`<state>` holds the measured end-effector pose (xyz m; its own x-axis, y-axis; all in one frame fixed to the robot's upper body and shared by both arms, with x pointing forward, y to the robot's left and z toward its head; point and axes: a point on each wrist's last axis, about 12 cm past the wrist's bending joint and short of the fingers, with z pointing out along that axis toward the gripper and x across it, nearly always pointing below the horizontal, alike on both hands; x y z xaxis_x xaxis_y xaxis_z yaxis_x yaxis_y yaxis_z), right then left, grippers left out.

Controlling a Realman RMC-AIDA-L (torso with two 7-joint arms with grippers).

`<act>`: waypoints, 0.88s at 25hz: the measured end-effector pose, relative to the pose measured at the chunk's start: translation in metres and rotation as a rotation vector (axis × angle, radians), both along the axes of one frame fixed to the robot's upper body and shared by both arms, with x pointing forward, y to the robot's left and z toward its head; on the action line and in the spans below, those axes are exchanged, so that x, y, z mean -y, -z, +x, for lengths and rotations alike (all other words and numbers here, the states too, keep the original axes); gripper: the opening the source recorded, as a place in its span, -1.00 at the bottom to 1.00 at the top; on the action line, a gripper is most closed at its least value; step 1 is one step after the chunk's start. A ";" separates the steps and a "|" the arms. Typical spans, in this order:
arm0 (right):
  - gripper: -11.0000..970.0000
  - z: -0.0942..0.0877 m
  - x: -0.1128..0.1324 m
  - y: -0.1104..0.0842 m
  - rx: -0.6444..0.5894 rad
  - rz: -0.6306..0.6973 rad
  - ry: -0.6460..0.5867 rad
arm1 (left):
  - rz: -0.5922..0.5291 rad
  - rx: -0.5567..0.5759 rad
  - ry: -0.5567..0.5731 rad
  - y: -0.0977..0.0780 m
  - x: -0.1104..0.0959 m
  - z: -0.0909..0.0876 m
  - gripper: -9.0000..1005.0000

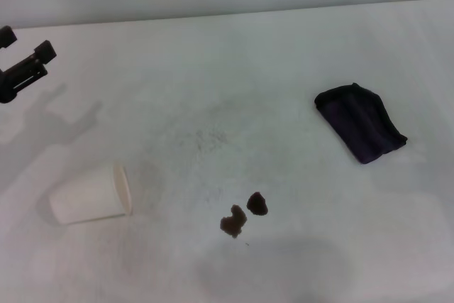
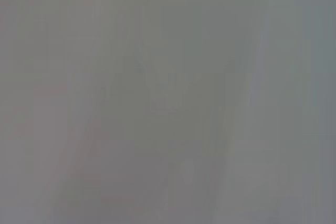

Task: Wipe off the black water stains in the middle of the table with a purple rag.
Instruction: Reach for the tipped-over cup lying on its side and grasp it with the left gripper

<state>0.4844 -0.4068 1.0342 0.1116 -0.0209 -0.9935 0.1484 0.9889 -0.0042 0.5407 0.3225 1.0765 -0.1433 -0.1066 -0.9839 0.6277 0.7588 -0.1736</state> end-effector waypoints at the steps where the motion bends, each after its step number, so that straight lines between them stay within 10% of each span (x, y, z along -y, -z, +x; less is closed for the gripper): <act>1: 0.80 0.001 0.000 0.000 0.001 0.001 0.000 | 0.020 -0.025 0.027 -0.006 -0.004 0.003 0.74; 22: 0.81 0.006 0.005 0.006 -0.037 0.136 0.070 | 0.733 -0.296 0.533 -0.099 -0.013 0.015 0.74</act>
